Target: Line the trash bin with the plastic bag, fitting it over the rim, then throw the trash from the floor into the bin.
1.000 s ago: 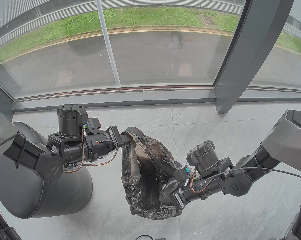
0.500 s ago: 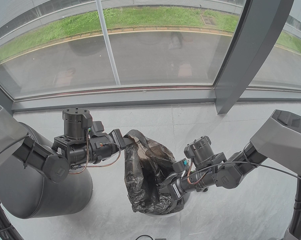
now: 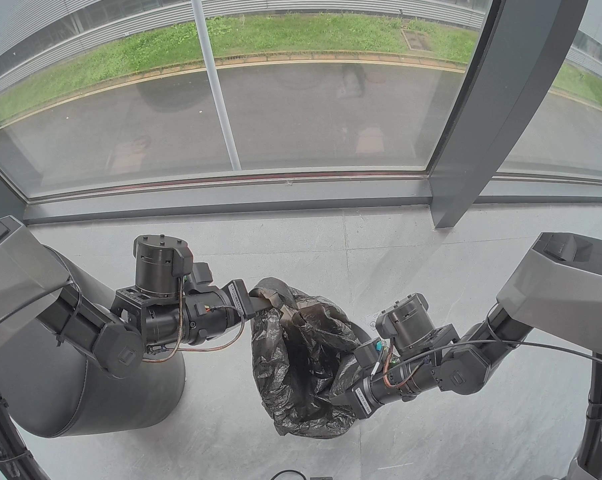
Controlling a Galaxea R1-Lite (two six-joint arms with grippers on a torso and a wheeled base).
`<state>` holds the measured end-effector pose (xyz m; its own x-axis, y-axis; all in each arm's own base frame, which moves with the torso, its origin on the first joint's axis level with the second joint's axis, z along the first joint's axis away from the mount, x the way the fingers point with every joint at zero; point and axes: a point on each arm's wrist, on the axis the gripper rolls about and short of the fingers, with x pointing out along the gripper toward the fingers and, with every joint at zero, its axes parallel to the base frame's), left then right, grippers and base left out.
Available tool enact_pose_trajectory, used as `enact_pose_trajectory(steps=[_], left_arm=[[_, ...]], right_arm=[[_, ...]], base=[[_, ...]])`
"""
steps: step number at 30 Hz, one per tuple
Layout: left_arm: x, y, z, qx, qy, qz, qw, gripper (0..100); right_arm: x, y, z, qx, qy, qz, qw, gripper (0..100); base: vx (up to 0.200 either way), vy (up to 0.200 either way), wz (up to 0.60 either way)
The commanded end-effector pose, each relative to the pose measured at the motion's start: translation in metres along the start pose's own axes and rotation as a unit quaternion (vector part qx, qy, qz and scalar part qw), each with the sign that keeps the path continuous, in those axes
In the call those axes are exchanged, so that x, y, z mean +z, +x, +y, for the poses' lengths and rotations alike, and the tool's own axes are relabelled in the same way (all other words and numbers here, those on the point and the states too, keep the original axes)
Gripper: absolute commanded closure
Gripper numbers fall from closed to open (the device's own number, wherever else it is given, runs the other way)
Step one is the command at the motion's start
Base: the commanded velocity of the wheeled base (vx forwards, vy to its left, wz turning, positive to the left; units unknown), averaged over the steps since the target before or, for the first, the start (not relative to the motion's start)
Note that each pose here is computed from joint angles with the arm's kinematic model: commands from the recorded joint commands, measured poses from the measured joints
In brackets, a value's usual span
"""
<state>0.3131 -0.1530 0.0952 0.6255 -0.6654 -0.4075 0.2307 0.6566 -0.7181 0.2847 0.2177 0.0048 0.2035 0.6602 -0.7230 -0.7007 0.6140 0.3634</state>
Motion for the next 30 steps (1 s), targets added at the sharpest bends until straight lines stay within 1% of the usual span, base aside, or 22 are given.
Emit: enact_pose_trajectory(steps=[1, 4, 9, 10, 11, 12, 19, 23, 25, 26, 30], left_arm=[[-0.013, -0.002, 0.009, 0.018, -0.009, 0.02, 0.9996, 100], [-0.015, -0.003, 0.012, 0.03, -0.012, 0.021, 0.9993, 100], [-0.019, -0.003, 0.015, 0.071, -0.015, 0.014, 0.9973, 100], [-0.019, -0.003, 0.015, 0.073, -0.015, 0.014, 0.9971, 100], [-0.019, -0.003, 0.016, 0.09, -0.018, 0.017, 0.9956, 100], [-0.019, -0.003, 0.016, 0.098, -0.018, 0.017, 0.9948, 100], [-0.023, -0.002, 0.016, 0.148, -0.017, 0.029, 0.9884, 100], [-0.031, 0.0, 0.014, 0.158, -0.01, 0.043, 0.9864, 100], [-0.031, 0.0, 0.014, 0.158, -0.01, 0.043, 0.9864, 100], [-0.04, 0.004, 0.012, 0.161, -0.006, 0.057, 0.9853, 100], [-0.046, 0.011, 0.017, 0.179, -0.002, 0.065, 0.9817, 100]], right_arm=[[-0.015, -0.011, 0.004, -0.02, -0.006, -0.012, 0.9997, 100], [-0.024, -0.013, 0.004, -0.036, -0.002, -0.001, 0.9993, 100], [-0.034, -0.02, 0.005, -0.04, -0.009, 0.009, 0.9991, 100], [-0.034, -0.021, 0.006, -0.039, -0.01, 0.008, 0.9992, 100], [-0.037, -0.026, 0.007, -0.04, -0.01, 0.009, 0.9991, 100], [-0.037, -0.027, 0.008, -0.04, -0.01, 0.008, 0.9991, 100], [-0.041, -0.038, 0.008, -0.056, -0.01, 0.007, 0.9984, 100], [-0.045, -0.036, 0.005, -0.077, -0.007, 0.013, 0.9969, 100], [-0.045, -0.036, 0.005, -0.077, -0.007, 0.013, 0.9969, 100], [-0.047, -0.035, 0.005, -0.08, -0.005, 0.018, 0.9966, 100], [-0.047, -0.034, 0.004, -0.081, -0.004, 0.019, 0.9965, 100]], base=[[0.0, 0.0, 0.0], [0.0, 0.0, 0.0], [0.0, 0.0, 0.0], [0.0, 0.0, 0.0], [0.0, 0.0, 0.0], [0.0, 0.0, 0.0], [0.0, 0.0, 0.0], [0.0, 0.0, 0.0], [0.0, 0.0, 0.0], [0.0, 0.0, 0.0], [0.0, 0.0, 0.0]])
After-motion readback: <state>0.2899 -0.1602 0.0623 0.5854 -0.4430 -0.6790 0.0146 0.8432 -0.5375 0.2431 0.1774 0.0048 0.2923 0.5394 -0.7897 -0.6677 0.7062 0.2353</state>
